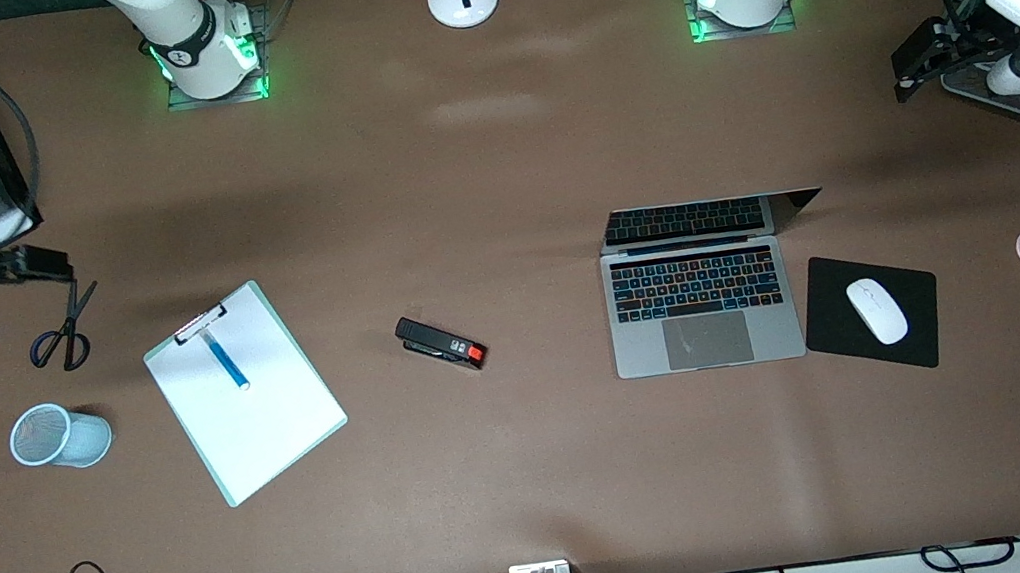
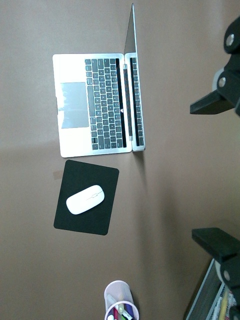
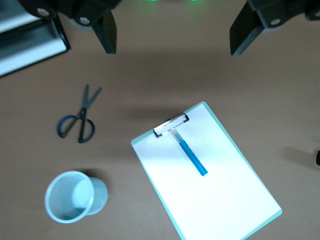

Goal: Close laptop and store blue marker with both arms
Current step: 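Reach the right gripper toward the blue marker while the left gripper nears the laptop, then grasp the blue marker with the right gripper while the left gripper pushes the lid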

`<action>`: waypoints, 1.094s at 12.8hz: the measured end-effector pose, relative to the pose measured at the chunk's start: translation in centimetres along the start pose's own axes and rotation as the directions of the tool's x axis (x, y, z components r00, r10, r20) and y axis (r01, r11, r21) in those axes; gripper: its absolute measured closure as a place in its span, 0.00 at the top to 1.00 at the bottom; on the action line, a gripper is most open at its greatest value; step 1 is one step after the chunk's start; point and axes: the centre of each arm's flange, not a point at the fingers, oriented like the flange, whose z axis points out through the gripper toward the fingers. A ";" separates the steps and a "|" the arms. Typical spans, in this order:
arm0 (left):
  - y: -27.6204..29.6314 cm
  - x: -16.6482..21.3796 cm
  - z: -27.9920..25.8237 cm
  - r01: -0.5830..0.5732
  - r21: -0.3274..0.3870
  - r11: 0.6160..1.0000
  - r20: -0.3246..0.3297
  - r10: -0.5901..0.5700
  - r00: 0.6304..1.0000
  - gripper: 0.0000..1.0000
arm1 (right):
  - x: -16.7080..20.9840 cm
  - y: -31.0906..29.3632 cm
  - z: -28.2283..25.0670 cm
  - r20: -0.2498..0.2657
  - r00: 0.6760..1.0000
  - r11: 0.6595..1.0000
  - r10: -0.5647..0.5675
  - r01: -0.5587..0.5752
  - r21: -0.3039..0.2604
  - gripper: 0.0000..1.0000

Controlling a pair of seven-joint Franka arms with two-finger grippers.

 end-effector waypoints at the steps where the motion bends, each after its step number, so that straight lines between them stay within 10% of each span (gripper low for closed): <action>1: -0.1 0.0 0.0 0.001 0.000 1.000 0.001 -0.001 1.000 1.00 | 1.0 -0.3 1.2 -0.002 1.000 1.000 -0.029 0.029 0.009 1.00; 14: 4.1 1.7 8.3 -0.045 -0.034 0.998 0.218 0.051 0.975 1.00 | 10.9 -5.7 18.9 -0.005 0.891 0.891 -0.453 0.453 -0.022 1.00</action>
